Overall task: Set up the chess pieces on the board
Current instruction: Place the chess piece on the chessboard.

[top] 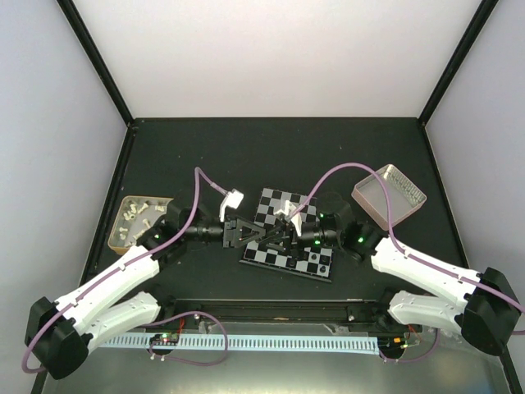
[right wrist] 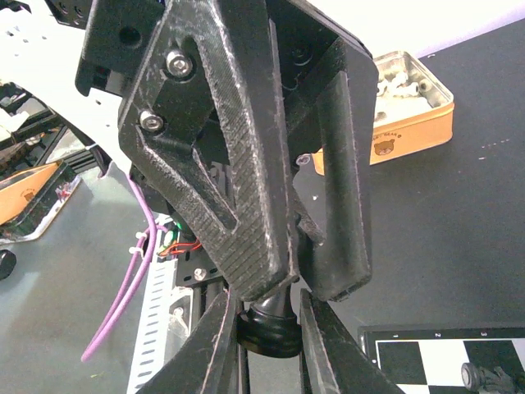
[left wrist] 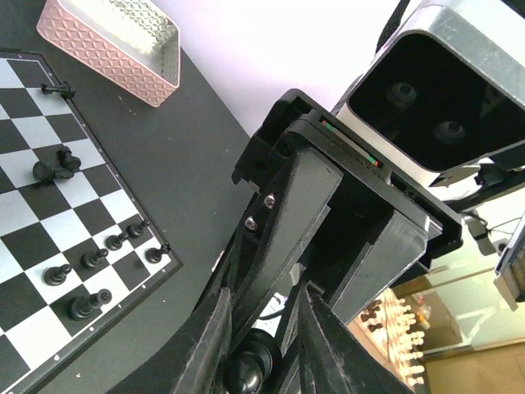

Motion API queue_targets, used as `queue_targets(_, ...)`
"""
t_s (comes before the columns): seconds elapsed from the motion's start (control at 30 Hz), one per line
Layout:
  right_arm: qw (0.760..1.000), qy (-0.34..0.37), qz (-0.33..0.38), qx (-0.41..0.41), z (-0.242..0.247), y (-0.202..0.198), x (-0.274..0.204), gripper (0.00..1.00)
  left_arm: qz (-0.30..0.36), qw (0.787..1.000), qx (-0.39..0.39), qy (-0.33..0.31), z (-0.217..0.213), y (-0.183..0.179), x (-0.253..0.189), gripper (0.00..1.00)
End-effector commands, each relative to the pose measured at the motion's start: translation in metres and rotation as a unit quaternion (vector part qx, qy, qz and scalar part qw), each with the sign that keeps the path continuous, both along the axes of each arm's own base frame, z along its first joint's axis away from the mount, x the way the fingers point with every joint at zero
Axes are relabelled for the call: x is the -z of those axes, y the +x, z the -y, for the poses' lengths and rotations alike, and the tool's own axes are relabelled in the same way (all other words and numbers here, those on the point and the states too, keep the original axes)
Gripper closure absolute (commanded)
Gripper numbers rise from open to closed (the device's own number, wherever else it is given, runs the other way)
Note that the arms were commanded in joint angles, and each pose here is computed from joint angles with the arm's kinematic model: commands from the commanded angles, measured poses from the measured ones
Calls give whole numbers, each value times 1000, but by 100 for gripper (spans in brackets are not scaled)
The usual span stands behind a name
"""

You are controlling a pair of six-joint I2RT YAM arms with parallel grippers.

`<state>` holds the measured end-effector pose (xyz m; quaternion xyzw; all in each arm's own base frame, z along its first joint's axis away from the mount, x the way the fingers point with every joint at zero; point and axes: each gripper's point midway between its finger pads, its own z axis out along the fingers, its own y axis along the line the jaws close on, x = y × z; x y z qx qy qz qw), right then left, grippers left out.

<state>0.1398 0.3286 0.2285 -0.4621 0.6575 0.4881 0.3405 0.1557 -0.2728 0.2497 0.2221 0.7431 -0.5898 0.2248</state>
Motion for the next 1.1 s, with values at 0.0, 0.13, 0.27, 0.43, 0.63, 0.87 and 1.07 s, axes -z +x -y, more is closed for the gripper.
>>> queue_targets(0.0,999,11,22,27,2,10,-6,87,23,999,36,-4,0,-13,-14,79)
queue_targets(0.13,999,7,13,38,3,12,-2,87,31,999,29,4,-2,-13,-13,92)
queue_targets(0.27,997,-4,-5,74,5,22,3,77,33,999,16,12,-3,-9,-10,98)
queue_targets(0.43,988,-36,-33,145,20,36,23,41,34,994,-63,77,-13,16,13,98)
queue_targets(0.63,953,-55,-50,294,75,50,43,34,44,980,-134,140,-13,36,31,98)
queue_targets(0.87,795,-88,-49,598,195,86,37,34,74,951,-182,240,25,44,52,98)
queue_targets(1.07,699,-102,-86,702,250,75,41,34,98,927,-182,315,73,23,76,98)
